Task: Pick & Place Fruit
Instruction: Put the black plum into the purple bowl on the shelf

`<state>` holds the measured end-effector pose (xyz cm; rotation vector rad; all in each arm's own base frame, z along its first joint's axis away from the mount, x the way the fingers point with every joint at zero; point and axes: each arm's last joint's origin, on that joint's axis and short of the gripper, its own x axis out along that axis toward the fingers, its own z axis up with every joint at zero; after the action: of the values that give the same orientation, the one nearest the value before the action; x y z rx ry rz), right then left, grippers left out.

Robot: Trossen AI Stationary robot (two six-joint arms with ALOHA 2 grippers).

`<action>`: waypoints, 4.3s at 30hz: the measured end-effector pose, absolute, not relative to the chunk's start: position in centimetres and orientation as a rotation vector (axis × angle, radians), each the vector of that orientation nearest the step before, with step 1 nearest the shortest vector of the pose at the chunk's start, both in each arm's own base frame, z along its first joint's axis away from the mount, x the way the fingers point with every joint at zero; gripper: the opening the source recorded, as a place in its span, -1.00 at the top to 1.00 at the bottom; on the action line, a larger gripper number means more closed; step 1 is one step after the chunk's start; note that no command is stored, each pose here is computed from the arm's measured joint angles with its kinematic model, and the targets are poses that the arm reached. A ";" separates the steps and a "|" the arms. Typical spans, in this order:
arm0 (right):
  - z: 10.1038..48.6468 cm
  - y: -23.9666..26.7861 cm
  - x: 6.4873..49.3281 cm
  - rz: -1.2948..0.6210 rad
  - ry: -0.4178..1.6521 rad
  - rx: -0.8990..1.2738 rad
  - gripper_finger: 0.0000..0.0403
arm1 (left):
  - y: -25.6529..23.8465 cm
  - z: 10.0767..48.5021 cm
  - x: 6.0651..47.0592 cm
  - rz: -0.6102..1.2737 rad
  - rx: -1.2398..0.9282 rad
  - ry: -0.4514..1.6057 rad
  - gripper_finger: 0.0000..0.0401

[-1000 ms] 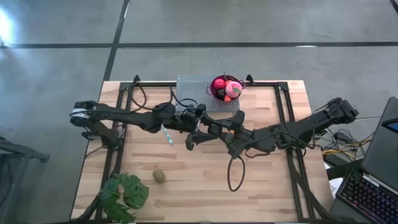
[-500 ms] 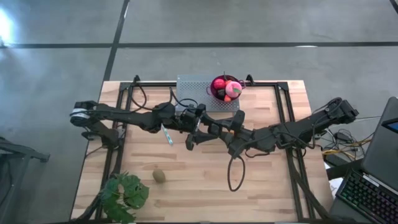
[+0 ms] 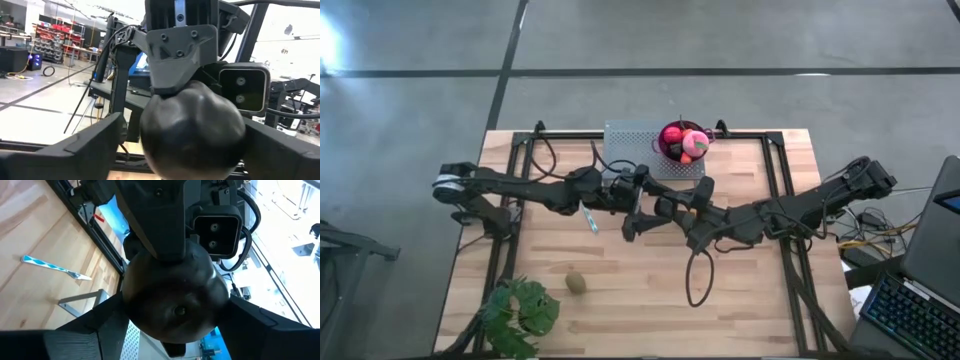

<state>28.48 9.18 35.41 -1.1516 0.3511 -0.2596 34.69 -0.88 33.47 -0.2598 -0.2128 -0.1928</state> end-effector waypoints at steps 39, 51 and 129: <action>35.4 2.1 29.0 -0.797 0.546 -0.874 -0.32 | 1.4 33.6 28.8 0.777 0.062 0.151 -0.98; 37.0 -7.0 28.5 -0.899 0.592 -0.688 -0.21 | 1.2 29.4 28.3 0.775 0.016 0.212 -0.98; 35.3 -20.3 33.1 -0.526 1.374 0.112 -0.40 | 1.2 27.8 27.8 0.772 0.061 0.278 -0.98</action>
<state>33.05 -20.35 35.26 0.1116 1.3743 -0.5263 27.80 1.24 27.78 0.0609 0.2781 0.7719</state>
